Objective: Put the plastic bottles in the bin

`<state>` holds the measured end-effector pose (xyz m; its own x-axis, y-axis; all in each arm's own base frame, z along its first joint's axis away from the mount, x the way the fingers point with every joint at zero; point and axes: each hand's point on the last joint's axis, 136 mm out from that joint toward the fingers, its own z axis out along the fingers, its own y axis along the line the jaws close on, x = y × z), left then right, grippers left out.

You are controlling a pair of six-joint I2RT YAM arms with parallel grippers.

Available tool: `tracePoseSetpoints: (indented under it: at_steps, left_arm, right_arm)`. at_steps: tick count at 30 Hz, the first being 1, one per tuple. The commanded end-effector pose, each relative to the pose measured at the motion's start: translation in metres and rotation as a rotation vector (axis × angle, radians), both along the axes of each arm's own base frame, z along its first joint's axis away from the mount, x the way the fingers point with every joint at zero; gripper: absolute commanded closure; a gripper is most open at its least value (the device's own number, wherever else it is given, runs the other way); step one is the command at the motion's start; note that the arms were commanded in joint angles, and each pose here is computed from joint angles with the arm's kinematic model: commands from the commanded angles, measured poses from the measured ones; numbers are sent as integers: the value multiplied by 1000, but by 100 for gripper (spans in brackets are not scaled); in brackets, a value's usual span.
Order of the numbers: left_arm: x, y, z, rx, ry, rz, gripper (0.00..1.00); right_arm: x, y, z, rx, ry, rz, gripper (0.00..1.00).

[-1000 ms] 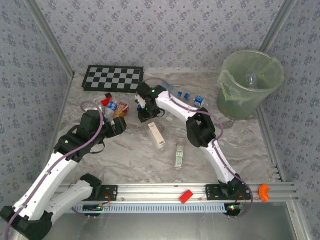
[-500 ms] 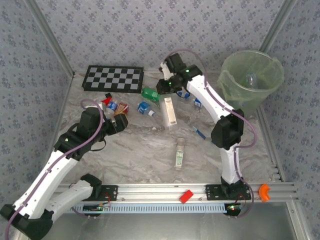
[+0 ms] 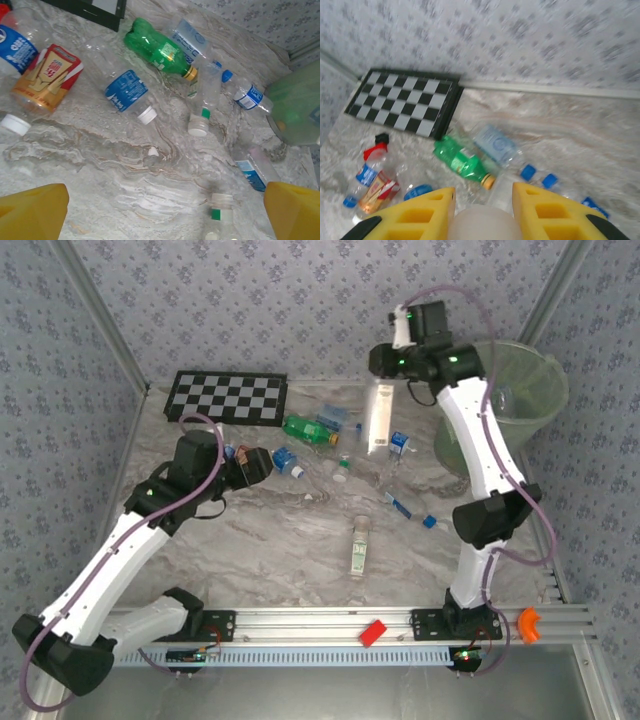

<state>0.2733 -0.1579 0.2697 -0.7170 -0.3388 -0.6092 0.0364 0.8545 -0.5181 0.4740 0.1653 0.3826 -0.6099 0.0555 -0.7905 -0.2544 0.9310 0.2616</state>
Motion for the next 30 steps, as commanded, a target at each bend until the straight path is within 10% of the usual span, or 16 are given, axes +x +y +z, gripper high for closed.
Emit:
tracePoseSetpoints:
  at_steps: [1, 17, 30]
  left_arm:
    - [9, -21, 29, -57, -76, -69, 0]
    - [35, -100, 33, -91, -83, -279, 0]
    - [42, -113, 19, -79, -59, -322, 0]
  right_arm:
    - [-14, -46, 57, 21, -137, -109, 81]
    - [-71, -262, 162, -140, -573, -741, 84]
    - [-43, -311, 116, -458, -610, -876, 83]
